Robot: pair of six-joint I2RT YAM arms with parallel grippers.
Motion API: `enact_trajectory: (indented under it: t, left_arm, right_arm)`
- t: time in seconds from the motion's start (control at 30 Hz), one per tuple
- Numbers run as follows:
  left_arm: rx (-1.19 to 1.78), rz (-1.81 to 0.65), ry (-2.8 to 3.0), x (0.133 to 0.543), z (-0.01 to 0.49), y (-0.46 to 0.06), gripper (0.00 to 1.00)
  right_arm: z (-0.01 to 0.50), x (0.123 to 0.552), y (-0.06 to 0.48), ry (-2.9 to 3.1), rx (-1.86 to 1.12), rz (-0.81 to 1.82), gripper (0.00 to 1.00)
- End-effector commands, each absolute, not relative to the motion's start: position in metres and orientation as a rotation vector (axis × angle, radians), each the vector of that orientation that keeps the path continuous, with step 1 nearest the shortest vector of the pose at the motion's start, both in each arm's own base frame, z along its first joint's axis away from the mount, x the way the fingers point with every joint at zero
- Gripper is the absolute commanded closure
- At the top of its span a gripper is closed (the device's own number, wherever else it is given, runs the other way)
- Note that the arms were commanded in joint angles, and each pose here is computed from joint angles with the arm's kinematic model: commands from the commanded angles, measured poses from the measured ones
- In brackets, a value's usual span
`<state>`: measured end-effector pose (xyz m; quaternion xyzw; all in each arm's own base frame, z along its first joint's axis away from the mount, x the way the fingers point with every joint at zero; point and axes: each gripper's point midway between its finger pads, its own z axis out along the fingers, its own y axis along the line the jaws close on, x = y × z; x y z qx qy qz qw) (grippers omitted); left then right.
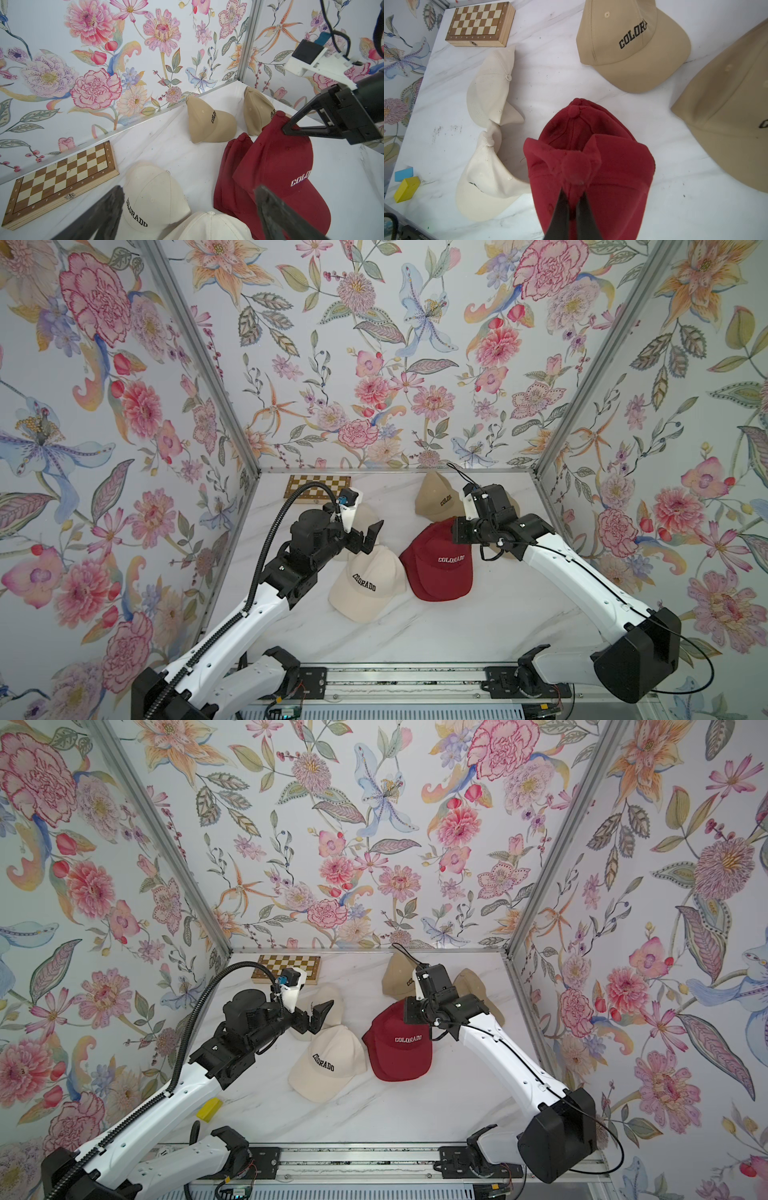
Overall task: Stack the baseball caps by color
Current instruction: Place the baseball cap on the baseball cap.
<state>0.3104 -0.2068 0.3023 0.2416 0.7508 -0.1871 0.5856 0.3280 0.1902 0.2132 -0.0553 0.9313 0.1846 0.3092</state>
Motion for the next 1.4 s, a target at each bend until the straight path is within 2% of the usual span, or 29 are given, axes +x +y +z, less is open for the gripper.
enact_trajectory:
  t: [0.0,0.67,0.83,0.93,1.17,1.37]
  left_arm:
    - [0.568,-0.483,1.742,0.312,0.3,-0.214,0.0]
    - [0.59,-0.51,1.753,0.316,0.294,-0.22,0.0]
    - [0.588,-0.51,1.758,0.318,0.293,-0.22,0.01]
    - [0.587,-0.507,1.761,0.318,0.292,-0.22,0.0]
    - [0.59,-0.498,1.776,0.318,0.289,-0.217,0.0]
    - [0.586,-0.488,1.781,0.316,0.288,-0.214,0.0]
  right_arm:
    - [0.213,0.338,0.202,2.437,-0.112,0.576,1.0]
    - [0.145,0.355,0.204,2.554,-0.13,0.41,0.99]
    - [0.137,0.354,0.211,2.553,-0.159,0.415,0.86]
    - [0.133,0.353,0.212,2.558,-0.176,0.398,0.72]
    - [0.122,0.35,0.209,2.573,-0.194,0.353,0.25]
    - [0.107,0.348,0.211,2.593,-0.202,0.348,0.15]
